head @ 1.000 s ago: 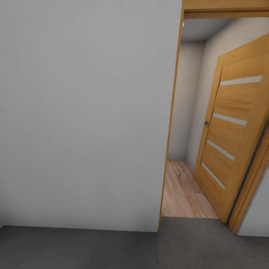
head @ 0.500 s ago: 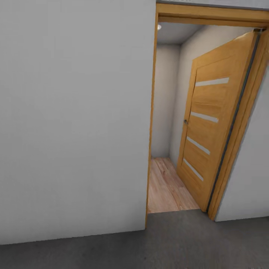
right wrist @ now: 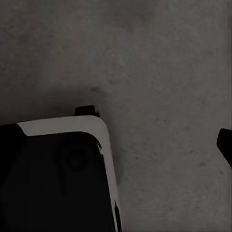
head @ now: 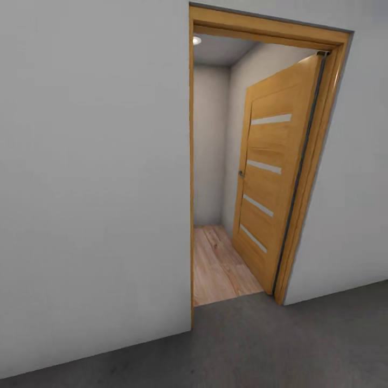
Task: Move the two storage containers from the living room to the garage. In the garage, place one container on the floor and stack the other container on top of it (either order is fine).
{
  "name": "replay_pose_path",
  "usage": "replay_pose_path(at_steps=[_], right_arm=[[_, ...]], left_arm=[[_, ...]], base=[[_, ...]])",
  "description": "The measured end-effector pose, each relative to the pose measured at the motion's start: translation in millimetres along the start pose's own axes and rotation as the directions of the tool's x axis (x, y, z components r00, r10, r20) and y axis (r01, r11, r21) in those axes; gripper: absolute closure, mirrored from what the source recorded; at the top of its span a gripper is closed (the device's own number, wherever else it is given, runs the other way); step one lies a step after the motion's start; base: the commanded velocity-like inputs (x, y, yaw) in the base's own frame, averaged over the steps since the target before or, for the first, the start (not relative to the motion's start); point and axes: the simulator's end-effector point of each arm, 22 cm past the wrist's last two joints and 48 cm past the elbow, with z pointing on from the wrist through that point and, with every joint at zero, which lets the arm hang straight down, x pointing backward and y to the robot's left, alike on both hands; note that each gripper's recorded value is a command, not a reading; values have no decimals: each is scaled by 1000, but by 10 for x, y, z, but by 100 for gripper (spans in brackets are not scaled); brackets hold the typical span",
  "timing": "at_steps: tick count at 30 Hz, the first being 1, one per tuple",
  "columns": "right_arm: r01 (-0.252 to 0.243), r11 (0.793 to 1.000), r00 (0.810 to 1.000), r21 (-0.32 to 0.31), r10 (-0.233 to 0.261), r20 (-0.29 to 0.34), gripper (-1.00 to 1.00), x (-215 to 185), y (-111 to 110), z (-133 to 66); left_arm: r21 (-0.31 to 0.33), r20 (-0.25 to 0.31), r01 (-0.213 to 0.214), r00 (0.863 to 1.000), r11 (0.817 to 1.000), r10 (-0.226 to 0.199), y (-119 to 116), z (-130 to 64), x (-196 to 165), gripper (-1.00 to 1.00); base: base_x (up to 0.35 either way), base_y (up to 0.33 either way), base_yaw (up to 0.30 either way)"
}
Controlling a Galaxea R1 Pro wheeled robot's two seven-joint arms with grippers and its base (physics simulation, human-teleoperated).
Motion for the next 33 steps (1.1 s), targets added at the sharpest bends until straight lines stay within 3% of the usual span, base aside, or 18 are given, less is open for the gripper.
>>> replay_pose_path(at_steps=[7,33], right_arm=[[44,999,999,-13,-44,2,-100,1,69,-3],[45,999,999,-13,-45,1,-100,-1,70,-3]], left_arm=[[-1,4,1,1000,1000,-1,4,0,-4,-100],[-3,3,-1,1000,1000,1,6,-1,3,-100]], base=[[0,0,-297],[0,0,-289]])
